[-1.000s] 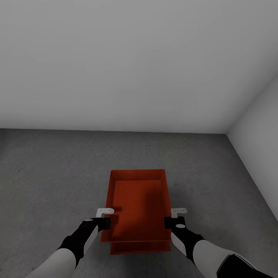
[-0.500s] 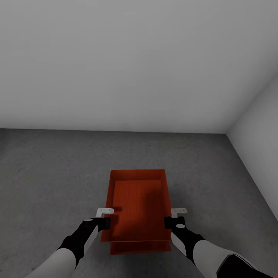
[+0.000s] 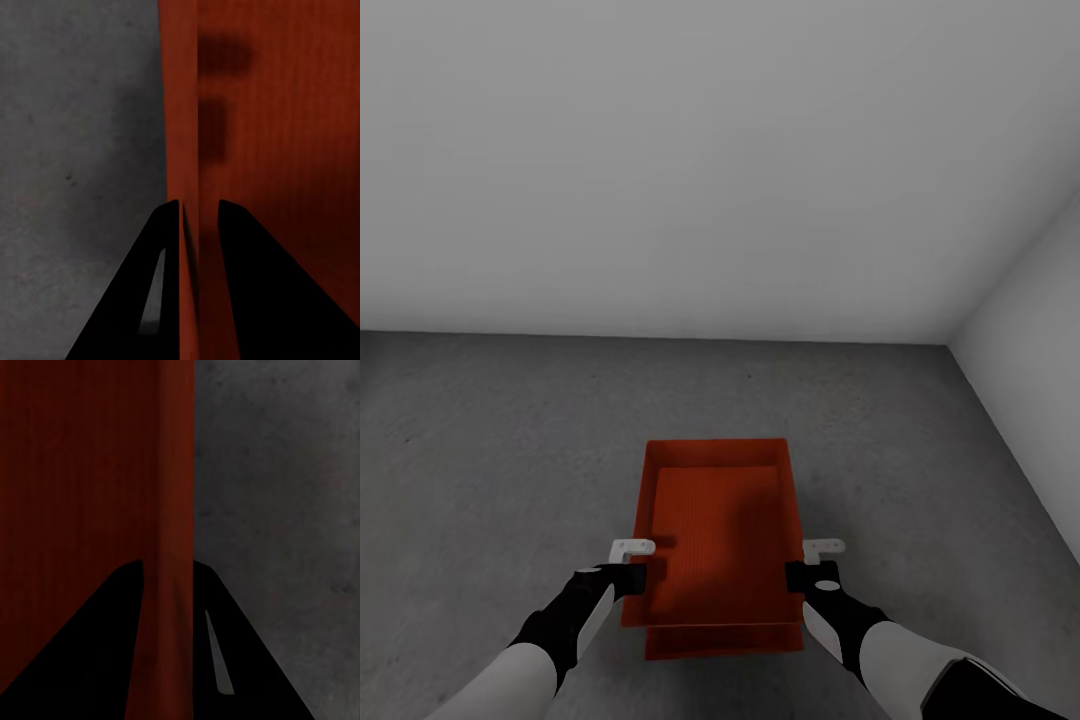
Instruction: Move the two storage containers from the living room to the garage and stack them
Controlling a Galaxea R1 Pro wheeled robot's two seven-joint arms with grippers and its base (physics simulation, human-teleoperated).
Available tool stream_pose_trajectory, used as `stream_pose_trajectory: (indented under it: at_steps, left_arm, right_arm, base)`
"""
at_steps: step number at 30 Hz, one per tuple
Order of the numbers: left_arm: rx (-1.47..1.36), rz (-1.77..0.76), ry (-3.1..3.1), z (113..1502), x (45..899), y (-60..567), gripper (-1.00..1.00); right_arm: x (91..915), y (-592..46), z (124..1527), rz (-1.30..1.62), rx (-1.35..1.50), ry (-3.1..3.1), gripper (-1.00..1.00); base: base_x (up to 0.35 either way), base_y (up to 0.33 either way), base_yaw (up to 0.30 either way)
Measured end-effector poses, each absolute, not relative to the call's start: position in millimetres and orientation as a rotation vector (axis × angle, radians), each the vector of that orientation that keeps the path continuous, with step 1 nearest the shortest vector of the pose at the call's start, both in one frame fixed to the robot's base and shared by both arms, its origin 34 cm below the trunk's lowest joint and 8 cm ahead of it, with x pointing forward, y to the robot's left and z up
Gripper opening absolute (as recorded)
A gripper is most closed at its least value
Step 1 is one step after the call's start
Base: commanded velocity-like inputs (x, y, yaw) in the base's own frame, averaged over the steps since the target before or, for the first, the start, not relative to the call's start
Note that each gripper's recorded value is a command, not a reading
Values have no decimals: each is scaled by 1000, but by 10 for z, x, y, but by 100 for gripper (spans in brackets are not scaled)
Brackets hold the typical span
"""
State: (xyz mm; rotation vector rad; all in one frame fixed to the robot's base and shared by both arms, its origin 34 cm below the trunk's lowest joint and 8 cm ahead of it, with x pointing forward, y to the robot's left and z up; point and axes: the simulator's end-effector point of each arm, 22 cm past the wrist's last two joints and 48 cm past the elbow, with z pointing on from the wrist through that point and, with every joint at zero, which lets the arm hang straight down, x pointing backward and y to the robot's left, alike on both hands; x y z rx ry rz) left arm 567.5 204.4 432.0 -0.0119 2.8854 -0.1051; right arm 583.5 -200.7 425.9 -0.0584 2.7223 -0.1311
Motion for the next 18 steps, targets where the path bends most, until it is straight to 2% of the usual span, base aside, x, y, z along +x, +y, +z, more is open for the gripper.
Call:
stream_pose_trajectory:
  at_steps: [18]
  left_arm:
    - [-12,-105,2885,4217,5670,2044,-100]
  right_arm:
    - [5831,-2007,4156,-131,-58,2722,-100]
  base:
    - [0,0,0]
